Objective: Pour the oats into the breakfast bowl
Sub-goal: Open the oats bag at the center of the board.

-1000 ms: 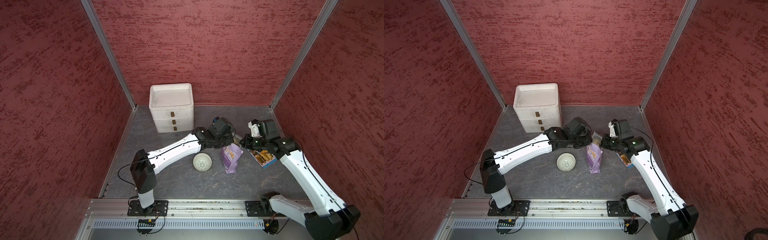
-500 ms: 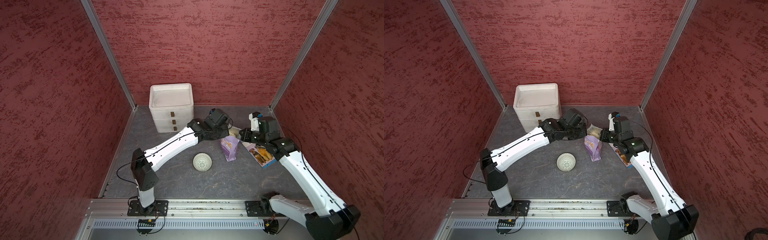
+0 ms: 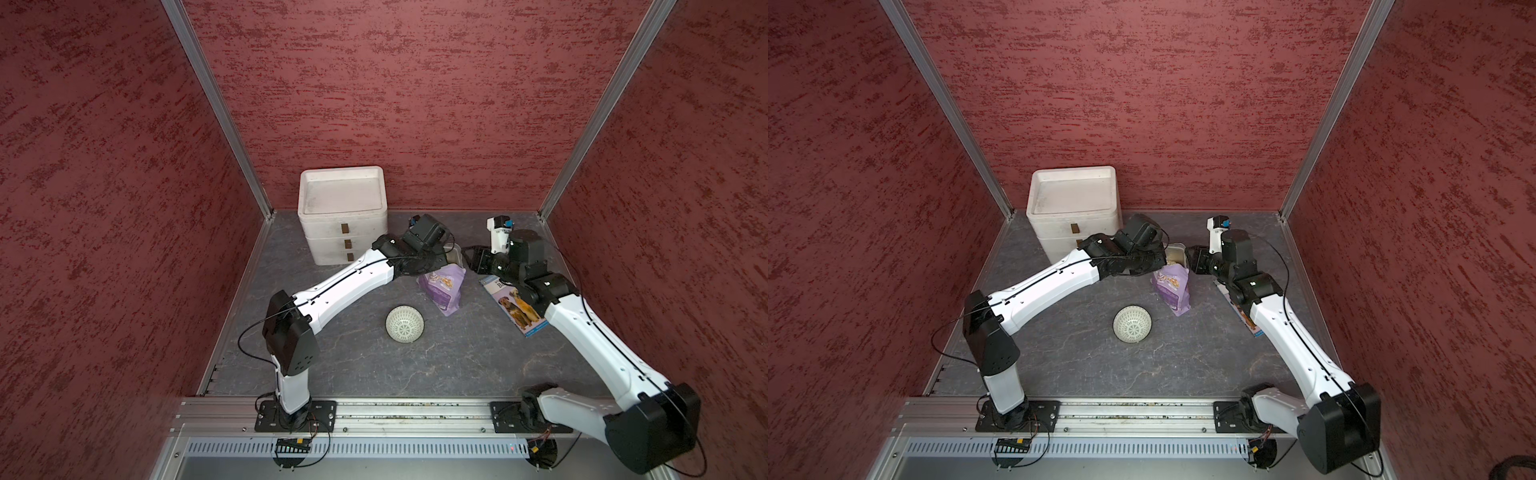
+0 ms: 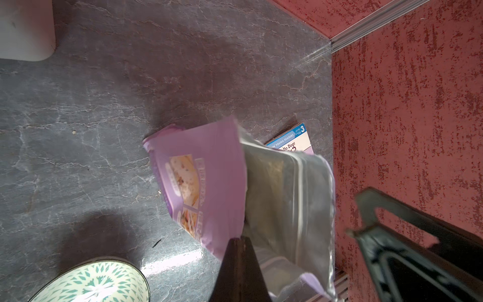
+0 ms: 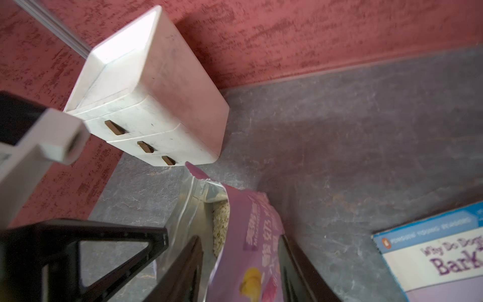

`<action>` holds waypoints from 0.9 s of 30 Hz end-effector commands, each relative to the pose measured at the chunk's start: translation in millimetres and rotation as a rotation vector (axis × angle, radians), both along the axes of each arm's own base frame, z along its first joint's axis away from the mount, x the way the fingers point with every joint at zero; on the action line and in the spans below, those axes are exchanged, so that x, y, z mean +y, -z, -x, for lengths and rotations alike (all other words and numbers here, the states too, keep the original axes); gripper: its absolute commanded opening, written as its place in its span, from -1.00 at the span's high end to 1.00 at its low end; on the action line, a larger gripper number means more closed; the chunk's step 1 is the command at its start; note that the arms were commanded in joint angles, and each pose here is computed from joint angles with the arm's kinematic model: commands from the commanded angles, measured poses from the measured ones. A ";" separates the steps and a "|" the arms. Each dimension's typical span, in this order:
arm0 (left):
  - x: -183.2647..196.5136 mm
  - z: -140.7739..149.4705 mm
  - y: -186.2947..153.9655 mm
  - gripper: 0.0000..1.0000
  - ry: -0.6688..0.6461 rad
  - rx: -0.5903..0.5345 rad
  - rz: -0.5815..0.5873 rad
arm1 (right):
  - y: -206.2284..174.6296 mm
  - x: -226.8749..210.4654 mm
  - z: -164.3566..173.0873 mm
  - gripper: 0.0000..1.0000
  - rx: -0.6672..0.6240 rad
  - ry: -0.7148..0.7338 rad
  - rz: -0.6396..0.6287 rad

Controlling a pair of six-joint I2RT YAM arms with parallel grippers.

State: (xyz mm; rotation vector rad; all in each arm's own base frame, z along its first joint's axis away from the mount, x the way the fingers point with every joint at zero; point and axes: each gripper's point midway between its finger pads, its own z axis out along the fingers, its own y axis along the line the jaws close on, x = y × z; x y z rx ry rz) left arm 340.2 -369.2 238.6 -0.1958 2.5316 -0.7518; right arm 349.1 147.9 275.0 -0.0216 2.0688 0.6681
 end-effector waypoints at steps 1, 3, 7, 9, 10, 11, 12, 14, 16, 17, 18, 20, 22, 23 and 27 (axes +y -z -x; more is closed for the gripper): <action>-4.7 3.1 -12.9 1.00 0.017 -0.017 0.045 | -12.6 -5.0 18.9 -0.25 -0.065 0.012 -0.056; -3.6 1.6 -12.5 1.00 0.012 -0.014 0.045 | -14.1 -10.4 36.3 -0.45 -0.095 0.028 -0.081; 0.3 0.9 -13.7 1.00 0.010 -0.010 0.043 | -4.3 -17.7 73.3 -0.96 -0.142 0.039 -0.145; 3.2 0.4 -15.1 1.00 0.004 -0.016 0.043 | 12.1 -16.1 86.3 -0.97 -0.166 0.024 -0.202; 4.4 0.2 -15.2 1.00 0.003 -0.016 0.043 | 23.4 -15.0 90.0 -0.97 -0.165 0.023 -0.231; 5.6 0.3 -14.9 1.00 0.002 -0.015 0.041 | 34.4 -14.5 91.9 -0.97 -0.162 0.027 -0.257; 6.9 0.0 -15.4 1.00 0.000 -0.015 0.040 | 46.0 -11.6 93.3 -0.97 -0.154 0.016 -0.269; 8.6 0.4 -15.6 1.00 -0.001 -0.014 0.035 | 69.1 -9.0 91.1 -0.97 -0.137 0.021 -0.250; 10.5 0.3 -15.6 1.00 -0.003 -0.013 0.032 | 89.6 -7.0 85.0 -0.97 -0.129 0.032 -0.213; 10.9 0.0 -15.2 1.00 -0.005 -0.013 0.029 | 98.4 -3.2 82.4 -0.97 -0.132 0.021 -0.190; 11.1 0.0 -15.1 1.00 -0.004 -0.012 0.029 | 103.1 1.3 79.8 -0.97 -0.145 0.007 -0.173; 11.0 0.5 -13.8 1.00 -0.004 -0.006 0.028 | 108.0 18.6 79.7 -0.97 -0.188 -0.080 -0.139; 10.8 1.1 -13.5 1.00 -0.004 -0.002 0.029 | 117.4 27.5 76.1 -0.97 -0.200 -0.098 -0.090; 11.2 1.6 -14.3 1.00 -0.004 -0.001 0.030 | 119.1 29.0 72.8 -0.97 -0.221 -0.092 -0.070; 13.6 2.5 -17.5 1.00 -0.009 -0.005 0.029 | 125.2 32.5 55.2 -0.97 -0.328 -0.067 -0.002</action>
